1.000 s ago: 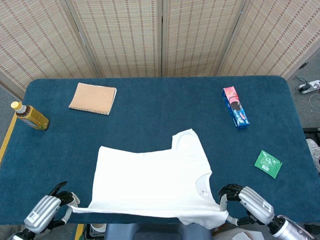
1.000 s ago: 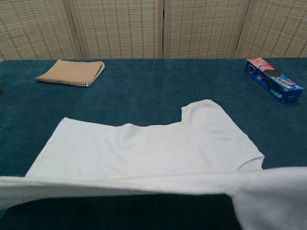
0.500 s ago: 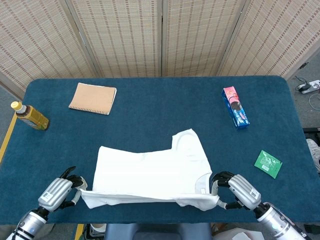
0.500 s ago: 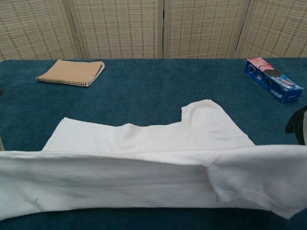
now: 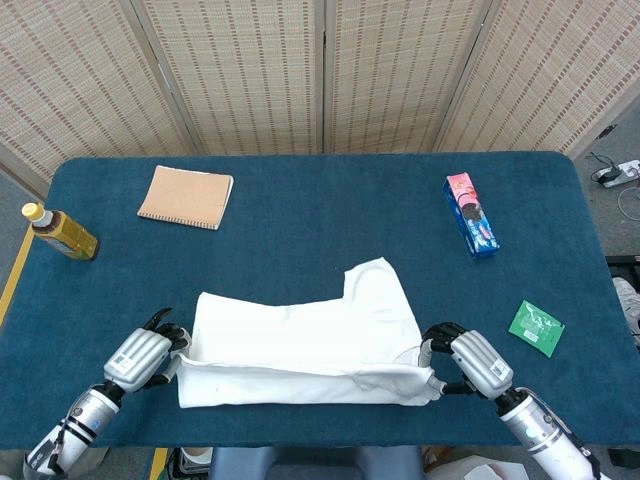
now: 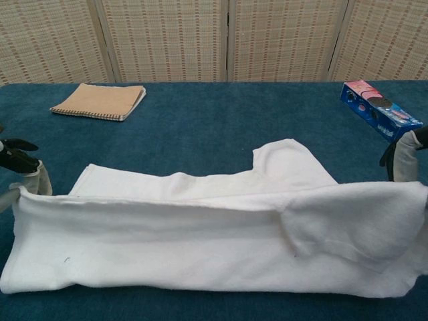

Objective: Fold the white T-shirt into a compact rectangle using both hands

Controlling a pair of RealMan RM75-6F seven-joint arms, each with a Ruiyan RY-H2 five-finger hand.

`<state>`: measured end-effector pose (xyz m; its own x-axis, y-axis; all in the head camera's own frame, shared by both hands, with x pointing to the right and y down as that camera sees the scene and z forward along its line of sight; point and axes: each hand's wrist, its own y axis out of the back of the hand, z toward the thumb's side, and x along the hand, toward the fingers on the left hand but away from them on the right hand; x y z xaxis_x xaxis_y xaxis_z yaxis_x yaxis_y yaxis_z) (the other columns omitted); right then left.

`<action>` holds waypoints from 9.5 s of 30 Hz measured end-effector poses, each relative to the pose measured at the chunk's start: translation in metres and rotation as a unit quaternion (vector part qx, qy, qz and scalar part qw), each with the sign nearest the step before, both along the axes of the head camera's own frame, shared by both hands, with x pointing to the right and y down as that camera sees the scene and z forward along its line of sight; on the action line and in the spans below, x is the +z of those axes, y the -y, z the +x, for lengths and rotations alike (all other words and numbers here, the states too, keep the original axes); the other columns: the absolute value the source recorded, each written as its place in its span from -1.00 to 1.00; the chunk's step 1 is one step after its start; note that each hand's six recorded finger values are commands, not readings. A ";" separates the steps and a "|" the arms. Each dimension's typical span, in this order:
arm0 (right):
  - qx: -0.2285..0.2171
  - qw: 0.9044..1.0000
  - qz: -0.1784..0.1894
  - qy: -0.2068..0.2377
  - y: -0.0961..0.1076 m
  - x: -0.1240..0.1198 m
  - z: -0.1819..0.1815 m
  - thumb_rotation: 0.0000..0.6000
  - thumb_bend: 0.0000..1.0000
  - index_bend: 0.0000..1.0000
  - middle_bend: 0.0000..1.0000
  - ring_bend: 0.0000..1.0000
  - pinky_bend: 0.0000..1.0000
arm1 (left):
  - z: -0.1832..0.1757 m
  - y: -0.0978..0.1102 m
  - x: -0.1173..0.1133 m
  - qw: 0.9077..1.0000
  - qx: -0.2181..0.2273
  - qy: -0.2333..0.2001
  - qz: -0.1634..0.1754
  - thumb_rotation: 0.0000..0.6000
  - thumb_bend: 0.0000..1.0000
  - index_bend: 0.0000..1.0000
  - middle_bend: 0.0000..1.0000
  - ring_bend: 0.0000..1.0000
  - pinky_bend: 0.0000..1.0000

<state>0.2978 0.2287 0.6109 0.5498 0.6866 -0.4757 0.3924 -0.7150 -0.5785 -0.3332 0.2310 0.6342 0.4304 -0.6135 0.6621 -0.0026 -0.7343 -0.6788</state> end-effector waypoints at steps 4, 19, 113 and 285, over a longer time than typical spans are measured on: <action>-0.001 1.000 0.007 -0.015 0.003 0.003 0.001 1.00 0.04 0.70 -0.04 -0.42 -0.48 | 0.010 0.009 0.007 1.000 0.023 0.010 0.009 1.00 0.22 0.46 -0.30 -0.48 -0.93; -0.011 0.999 0.034 -0.036 0.019 0.019 -0.011 1.00 0.04 0.70 -0.05 -0.43 -0.48 | 0.034 0.037 0.037 0.997 0.057 0.054 0.010 1.00 0.22 0.44 -0.31 -0.50 -0.93; -0.007 0.988 0.098 -0.121 0.072 0.083 -0.023 1.00 0.05 0.70 -0.07 -0.43 -0.48 | 0.013 0.097 0.032 0.988 -0.102 0.077 0.091 1.00 -0.02 -1.00 -0.77 -0.77 -0.93; 0.076 0.953 0.255 -0.143 0.089 -0.050 0.027 1.00 -0.59 -0.56 -0.62 -0.91 -0.99 | -0.048 0.084 -0.006 0.979 0.062 0.045 0.187 1.00 -0.59 -0.44 -0.73 -0.81 -1.00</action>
